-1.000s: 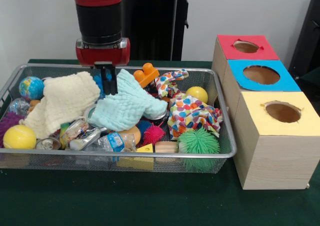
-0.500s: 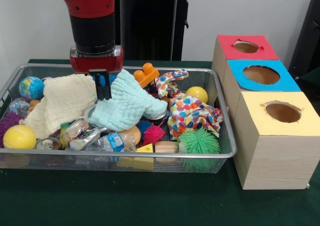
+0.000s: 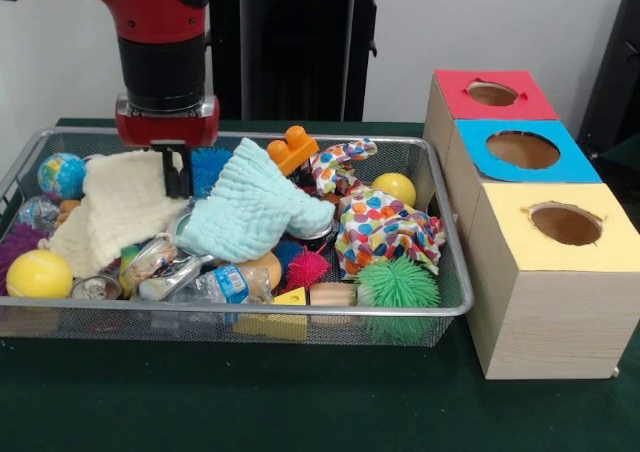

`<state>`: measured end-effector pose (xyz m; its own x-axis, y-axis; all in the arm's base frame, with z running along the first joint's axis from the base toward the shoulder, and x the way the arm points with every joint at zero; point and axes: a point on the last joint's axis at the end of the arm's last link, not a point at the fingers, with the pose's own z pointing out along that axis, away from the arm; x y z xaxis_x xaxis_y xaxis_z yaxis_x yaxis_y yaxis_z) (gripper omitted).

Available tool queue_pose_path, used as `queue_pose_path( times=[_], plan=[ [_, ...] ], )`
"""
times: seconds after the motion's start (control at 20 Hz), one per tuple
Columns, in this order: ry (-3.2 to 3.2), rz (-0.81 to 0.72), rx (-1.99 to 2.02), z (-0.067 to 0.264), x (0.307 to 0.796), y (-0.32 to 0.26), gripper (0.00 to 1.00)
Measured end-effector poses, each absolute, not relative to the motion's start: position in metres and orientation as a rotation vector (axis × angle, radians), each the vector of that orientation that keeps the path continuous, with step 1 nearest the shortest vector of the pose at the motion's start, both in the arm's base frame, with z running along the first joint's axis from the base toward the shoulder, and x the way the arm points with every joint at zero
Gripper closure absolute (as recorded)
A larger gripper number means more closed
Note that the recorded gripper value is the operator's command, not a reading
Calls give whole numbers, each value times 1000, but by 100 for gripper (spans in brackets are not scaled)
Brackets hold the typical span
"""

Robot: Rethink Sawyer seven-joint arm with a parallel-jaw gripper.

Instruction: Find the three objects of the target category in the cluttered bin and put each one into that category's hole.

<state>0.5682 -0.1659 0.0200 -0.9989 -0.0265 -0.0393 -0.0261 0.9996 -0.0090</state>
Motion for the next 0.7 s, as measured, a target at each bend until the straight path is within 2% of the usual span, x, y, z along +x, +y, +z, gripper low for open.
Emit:
queue_pose_path(
  times=[0.4,0.7],
  plan=[
    [3108,-26,48,16,552,-204,100],
    [3102,-32,195,17,530,-256,100]
  ],
)
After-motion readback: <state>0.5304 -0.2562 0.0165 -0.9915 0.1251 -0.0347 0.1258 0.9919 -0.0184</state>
